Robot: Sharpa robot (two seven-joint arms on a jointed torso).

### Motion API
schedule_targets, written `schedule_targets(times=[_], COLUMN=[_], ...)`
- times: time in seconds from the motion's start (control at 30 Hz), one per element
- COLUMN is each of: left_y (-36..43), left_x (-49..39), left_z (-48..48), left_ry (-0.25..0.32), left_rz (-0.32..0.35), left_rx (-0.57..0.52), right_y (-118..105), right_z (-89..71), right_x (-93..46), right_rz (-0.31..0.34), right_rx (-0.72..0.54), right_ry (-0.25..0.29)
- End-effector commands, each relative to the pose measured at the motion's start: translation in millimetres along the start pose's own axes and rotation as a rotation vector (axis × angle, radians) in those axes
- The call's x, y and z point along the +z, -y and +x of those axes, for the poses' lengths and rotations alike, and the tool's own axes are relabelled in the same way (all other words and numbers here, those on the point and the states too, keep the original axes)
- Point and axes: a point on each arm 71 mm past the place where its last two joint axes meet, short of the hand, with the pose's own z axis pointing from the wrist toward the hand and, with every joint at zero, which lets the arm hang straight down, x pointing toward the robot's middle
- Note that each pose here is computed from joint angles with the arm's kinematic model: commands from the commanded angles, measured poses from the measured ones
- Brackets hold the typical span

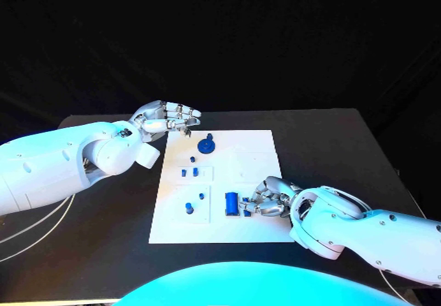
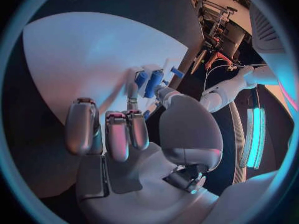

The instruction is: Assemble the parts on the task board

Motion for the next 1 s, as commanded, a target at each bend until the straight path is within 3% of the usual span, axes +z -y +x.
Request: schedule_targets(times=[0.03, 0.4, 1.0], left_y=[0.9, 0.7, 0.4], left_x=[0.2, -0.3, -0.3], left_z=[2.1, 1.0, 0.1], left_ry=[-0.019, -0.017, -0.014], left_rz=[0.004, 0.002, 0.0], left_rx=[-0.002, -0.001, 0.0], right_y=[0.2, 3.5, 10.7], right_z=[-0.5, 1.5, -0.6], right_x=[-2.1, -5.3, 2.9], right_rz=[-0.035, -0.051, -0.022], right_rx=[-0.019, -0.038, -0.041], right_ry=[-0.003, -0.042, -0.027])
